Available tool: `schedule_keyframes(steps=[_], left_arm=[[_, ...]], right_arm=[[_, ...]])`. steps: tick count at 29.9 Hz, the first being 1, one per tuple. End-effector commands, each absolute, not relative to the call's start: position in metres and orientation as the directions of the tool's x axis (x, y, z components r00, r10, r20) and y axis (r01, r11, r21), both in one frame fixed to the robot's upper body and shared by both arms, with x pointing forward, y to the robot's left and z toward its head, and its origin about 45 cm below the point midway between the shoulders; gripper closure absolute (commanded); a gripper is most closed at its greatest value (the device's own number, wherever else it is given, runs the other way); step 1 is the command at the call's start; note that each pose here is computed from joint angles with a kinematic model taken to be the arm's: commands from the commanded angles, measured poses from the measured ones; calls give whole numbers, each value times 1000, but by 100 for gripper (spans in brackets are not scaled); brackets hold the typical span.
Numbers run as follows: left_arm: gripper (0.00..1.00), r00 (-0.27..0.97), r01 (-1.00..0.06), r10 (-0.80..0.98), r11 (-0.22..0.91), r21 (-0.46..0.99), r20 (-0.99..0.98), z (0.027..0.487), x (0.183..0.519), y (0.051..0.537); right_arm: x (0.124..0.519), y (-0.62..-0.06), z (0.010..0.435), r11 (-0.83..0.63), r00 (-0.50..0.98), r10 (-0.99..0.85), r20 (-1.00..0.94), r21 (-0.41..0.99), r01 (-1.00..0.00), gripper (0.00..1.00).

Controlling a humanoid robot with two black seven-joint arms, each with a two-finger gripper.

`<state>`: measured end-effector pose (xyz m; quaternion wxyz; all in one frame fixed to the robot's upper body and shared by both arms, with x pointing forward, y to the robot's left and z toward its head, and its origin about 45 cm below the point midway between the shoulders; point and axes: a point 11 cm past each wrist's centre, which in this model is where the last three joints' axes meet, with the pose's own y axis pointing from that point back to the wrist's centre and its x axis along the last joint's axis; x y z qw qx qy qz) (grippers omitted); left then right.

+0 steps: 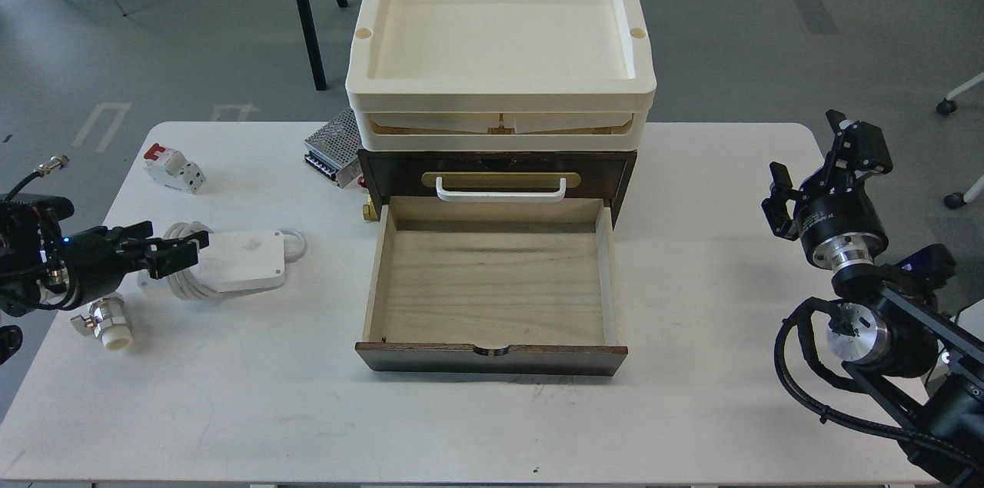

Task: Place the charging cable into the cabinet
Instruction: 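Grasp the white adapter with coiled cable using the left gripper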

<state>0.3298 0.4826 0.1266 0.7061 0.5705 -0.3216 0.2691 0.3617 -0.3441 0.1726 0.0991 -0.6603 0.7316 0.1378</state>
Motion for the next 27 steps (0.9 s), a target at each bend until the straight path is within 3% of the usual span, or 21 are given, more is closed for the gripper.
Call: schedule_keyframes(steps=[1,5,10,12,13,15,17,18,20,27], left_arm=[[2,643,-755,23,184,629,765,117,330,483],[11,643,-759,22,154,633,766,107,329,487],[37,649,-757,26,114,643,760,100,325,496],[42,652,-756,28,107,646,758,98,324,497],[52,654,-754,24,103,649,756,98,324,499],[59,658,-750,21,102,653,753,97,323,499],[76,663,-745,14,102,659,748,96,321,500],[78,665,-744,13,104,661,747,95,321,499],[89,666,-743,10,103,661,746,95,321,499],[97,638,-769,50,88,633,768,107,327,506]], right_arm=[[362,-344,173,91,-109,-939,-327,70,-993,1],[362,-344,173,91,-109,-939,-327,70,-993,1],[362,-344,173,91,-109,-939,-327,70,-993,1],[362,-344,173,91,-109,-939,-327,70,-993,1],[362,-344,173,91,-109,-939,-327,70,-993,1],[362,-344,173,91,-109,-939,-327,70,-993,1],[362,-344,173,91,-109,-939,-327,70,-993,1],[362,-344,173,91,-109,-939,-327,70,-993,1],[362,-344,173,91,-109,-939,-327,70,-993,1],[362,-344,173,91,-109,-939,-327,70,-993,1]])
